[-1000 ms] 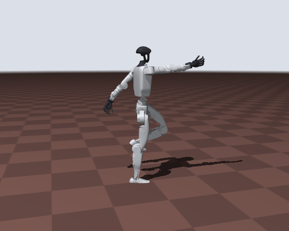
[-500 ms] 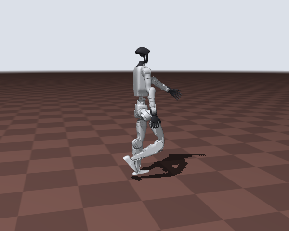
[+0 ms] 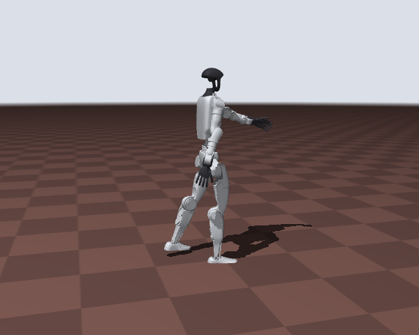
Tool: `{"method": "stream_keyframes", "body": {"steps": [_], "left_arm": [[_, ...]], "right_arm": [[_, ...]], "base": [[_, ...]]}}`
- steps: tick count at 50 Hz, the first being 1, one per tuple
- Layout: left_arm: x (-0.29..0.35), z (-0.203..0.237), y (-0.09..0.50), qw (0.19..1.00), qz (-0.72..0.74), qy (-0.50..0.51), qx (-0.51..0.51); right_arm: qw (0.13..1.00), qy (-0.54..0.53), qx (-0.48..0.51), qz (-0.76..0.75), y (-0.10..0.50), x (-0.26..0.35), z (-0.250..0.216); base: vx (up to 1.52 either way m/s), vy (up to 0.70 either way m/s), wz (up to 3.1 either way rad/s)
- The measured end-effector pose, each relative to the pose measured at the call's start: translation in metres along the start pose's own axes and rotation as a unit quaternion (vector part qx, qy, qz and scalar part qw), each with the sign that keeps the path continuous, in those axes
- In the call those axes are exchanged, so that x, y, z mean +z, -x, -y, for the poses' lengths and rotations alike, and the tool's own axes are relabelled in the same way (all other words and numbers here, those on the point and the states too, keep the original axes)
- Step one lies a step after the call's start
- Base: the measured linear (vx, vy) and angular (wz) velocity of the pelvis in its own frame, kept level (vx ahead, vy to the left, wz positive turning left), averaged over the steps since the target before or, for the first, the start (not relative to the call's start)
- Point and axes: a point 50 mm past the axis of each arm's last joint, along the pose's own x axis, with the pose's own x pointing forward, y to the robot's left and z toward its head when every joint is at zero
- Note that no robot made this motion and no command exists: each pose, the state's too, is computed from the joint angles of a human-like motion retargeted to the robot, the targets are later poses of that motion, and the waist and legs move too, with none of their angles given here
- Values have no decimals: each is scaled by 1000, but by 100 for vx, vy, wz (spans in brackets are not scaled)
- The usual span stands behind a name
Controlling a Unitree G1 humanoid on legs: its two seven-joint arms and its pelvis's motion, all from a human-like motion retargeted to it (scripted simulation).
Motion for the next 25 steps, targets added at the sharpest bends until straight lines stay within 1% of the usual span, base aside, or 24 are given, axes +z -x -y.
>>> {"method": "stream_keyframes", "body": {"steps": [2,3,5,7,9,11,13,15,17,19,21,23,25], "left_arm": [[-123,36,40,982,-169,-17,-82],[-183,52,78,956,-261,-8,-131],[-274,84,178,888,-419,56,-184],[-324,114,286,813,-535,134,-188],[-339,139,389,740,-614,207,-183],[-330,157,479,669,-669,263,-187],[-308,164,557,593,-722,296,-197],[-280,160,620,517,-772,316,-191],[-256,152,661,461,-808,333,-152],[-240,148,684,430,-825,351,-105],[-235,152,689,419,-826,369,-76],[-239,162,679,425,-818,381,-76],[-257,172,652,452,-804,375,-89]], "right_arm": [[989,-24,25,146,18,103,-36],[974,-28,44,220,39,156,-56],[924,-38,81,373,107,254,-94],[845,-73,126,514,204,328,-127],[748,-120,175,629,312,370,-146],[652,-153,205,714,414,384,-147],[578,-164,202,774,496,381,-131],[526,-170,178,814,557,371,-105],[484,-186,158,841,600,357,-82],[451,-201,148,857,627,345,-69],[437,-208,148,862,637,338,-67],[452,-205,153,854,629,342,-77],[494,-195,158,832,601,354,-95]], "base": [[38,-31,-190],[30,-25,-140],[28,-14,-103],[37,-3,-130],[41,1,-142],[41,3,-97],[41,6,-29],[43,9,22],[44,10,49],[45,9,49],[47,9,31],[49,11,0],[56,14,-55]]}}
